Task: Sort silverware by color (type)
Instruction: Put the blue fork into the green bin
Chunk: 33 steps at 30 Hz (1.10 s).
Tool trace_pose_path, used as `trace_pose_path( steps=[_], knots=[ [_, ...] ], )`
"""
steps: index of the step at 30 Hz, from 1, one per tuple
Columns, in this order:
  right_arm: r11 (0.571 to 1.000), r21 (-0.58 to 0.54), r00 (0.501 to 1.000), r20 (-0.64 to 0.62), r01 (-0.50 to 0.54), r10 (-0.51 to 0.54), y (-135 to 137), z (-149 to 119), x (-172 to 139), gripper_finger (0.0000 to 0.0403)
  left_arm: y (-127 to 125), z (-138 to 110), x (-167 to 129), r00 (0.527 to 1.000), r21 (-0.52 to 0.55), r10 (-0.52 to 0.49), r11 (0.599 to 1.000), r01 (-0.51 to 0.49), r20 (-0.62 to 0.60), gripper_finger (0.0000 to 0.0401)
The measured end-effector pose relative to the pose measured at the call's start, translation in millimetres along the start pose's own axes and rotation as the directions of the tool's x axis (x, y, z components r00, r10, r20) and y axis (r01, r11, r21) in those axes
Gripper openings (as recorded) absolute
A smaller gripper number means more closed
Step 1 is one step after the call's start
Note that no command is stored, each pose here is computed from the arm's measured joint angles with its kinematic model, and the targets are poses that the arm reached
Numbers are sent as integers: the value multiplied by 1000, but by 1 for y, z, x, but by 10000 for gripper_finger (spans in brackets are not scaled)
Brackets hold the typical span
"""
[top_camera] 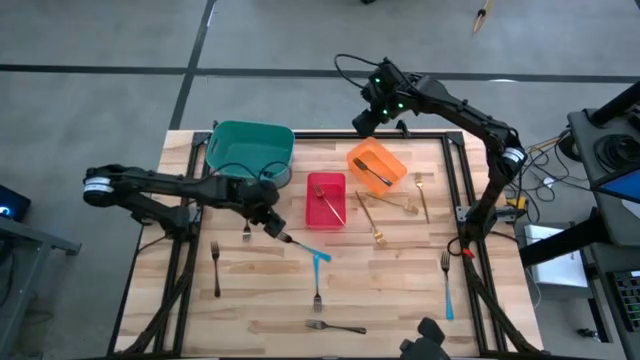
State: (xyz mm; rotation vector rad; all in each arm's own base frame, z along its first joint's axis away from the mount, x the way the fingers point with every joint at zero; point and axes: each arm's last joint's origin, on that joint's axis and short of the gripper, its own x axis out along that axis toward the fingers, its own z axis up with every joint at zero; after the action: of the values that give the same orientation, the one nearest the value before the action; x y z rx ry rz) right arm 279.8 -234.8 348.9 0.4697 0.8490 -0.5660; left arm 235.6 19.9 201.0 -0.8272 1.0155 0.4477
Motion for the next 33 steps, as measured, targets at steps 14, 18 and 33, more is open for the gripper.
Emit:
trace_pose_path(
  steps=[14, 18, 33],
  knots=[
    [941, -323, 992, 48, -97, 118, 65, -10, 6, 75, -40, 8, -29, 992, 447, -60, 895, 4, 112, 178],
    [933, -315, 984, -28, -176, 176, 101, -40, 21, 75, -58, 17, -27, 934, 430, -115, 902, -45, 338, 178],
    [884, -353, 927, 102, -306, 362, 215, -203, -22, 75, -79, -90, -22, 965, 592, -59, 799, -107, 254, 178]
  ],
)
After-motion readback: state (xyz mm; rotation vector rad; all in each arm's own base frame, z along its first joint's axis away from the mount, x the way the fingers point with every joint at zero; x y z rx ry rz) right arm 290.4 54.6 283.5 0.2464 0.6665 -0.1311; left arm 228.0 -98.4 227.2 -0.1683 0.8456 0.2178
